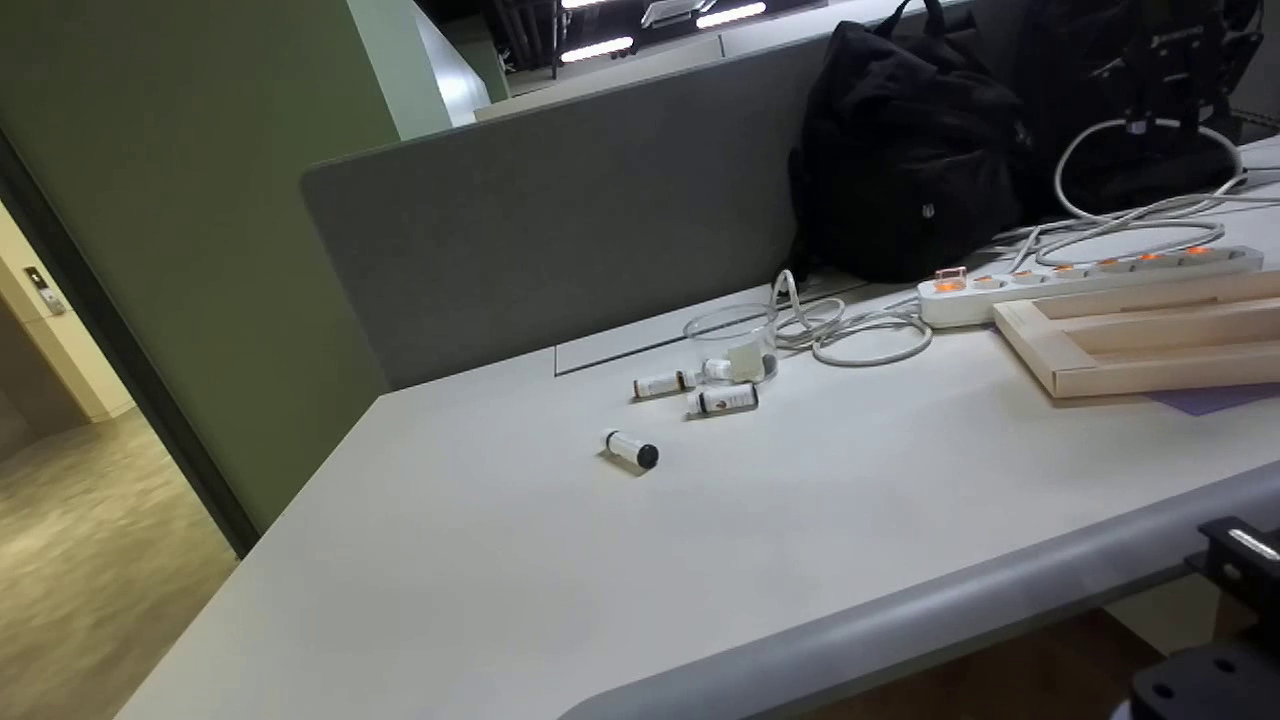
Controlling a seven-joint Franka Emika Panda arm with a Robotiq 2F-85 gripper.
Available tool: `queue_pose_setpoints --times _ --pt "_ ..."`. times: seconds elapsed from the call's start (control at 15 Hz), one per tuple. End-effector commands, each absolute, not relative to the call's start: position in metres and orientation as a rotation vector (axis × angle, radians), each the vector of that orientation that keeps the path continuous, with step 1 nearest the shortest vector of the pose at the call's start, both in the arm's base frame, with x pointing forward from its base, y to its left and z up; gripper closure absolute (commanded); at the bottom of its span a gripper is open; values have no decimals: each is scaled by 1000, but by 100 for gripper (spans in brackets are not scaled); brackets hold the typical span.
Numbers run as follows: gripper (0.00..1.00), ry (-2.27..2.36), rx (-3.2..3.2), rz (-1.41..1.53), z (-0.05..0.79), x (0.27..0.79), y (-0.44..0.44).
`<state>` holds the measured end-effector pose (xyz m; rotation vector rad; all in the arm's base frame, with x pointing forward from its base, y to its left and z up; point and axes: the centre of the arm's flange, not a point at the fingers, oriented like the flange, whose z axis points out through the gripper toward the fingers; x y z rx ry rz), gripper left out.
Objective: Turn on the second switch from the right
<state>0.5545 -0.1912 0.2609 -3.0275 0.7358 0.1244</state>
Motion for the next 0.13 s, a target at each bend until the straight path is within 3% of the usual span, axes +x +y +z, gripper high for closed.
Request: queue_pose_setpoints --times 0.0,0.07 --pt "57 735 -3023 165 266 554 -195" --pt "51 741 -3021 188 269 553 -199"
